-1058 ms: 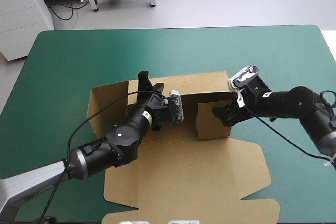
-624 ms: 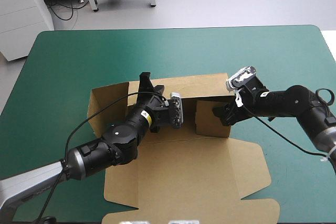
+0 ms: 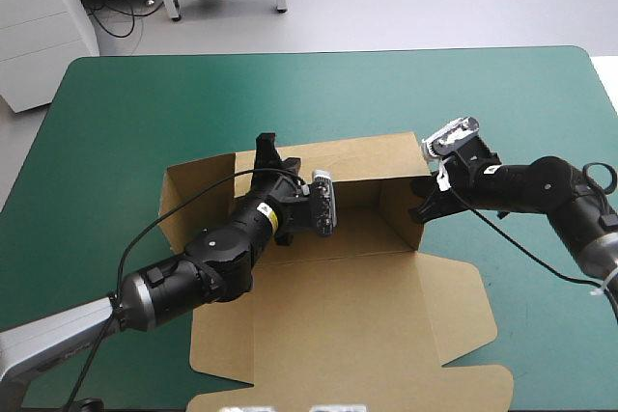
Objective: Fold the box
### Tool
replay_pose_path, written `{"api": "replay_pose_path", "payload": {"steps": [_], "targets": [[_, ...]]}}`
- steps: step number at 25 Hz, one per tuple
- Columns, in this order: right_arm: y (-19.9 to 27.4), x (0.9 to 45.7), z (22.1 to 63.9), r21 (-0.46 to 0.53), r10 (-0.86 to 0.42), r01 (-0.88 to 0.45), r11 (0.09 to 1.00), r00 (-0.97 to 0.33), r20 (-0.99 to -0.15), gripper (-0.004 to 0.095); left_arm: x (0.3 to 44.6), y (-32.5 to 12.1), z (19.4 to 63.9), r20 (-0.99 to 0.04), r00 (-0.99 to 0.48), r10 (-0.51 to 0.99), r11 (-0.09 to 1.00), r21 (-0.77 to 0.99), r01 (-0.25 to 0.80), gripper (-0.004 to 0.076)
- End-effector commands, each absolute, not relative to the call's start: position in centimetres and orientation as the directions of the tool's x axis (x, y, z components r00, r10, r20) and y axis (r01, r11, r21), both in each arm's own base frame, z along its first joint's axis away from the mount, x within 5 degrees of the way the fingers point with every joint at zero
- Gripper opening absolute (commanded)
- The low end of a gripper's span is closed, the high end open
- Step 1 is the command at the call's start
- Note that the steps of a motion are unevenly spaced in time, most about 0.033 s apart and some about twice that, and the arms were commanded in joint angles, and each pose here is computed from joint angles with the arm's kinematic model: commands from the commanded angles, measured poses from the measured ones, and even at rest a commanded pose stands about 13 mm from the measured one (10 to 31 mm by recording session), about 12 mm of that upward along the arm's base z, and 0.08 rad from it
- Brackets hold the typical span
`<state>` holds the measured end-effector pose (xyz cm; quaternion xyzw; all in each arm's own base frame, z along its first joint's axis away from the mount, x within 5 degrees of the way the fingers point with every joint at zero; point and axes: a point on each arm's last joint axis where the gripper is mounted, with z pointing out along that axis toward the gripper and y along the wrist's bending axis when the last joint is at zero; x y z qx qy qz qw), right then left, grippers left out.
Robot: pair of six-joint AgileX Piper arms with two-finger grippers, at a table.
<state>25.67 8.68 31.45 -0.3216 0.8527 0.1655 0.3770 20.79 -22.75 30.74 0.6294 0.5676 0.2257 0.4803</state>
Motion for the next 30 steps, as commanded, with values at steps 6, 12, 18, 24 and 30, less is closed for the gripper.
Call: {"api": "replay_pose_path", "payload": {"steps": [6,12,18,24,30], "targets": [[9.1,25.4,33.2,0.118,-0.312,-0.632,0.766,-0.527,-0.791,-0.0021,17.2,-25.2,35.4,-0.361,0.299,0.883,0.188,0.857,0.480,0.0471],[8.8,25.7,33.3,0.111,-0.279,-0.587,0.802,-0.533,-0.799,-0.0021,14.0,-26.5,36.8,-0.374,0.318,0.871,0.155,0.824,0.545,0.0493],[8.6,25.8,33.3,0.094,-0.285,-0.578,0.811,-0.531,-0.798,-0.0021,12.5,-26.7,38.8,-0.389,0.291,0.874,0.171,0.807,0.565,0.0379],[8.6,25.8,33.3,0.094,-0.285,-0.578,0.811,-0.531,-0.798,-0.0021,12.7,-26.1,40.2,-0.342,0.274,0.899,0.143,0.820,0.554,-0.0015],[8.6,25.8,33.2,0.086,-0.294,-0.580,0.810,-0.530,-0.795,-0.0021,14.1,-25.3,41.8,-0.385,0.224,0.895,0.209,0.808,0.551,-0.0008]]}}
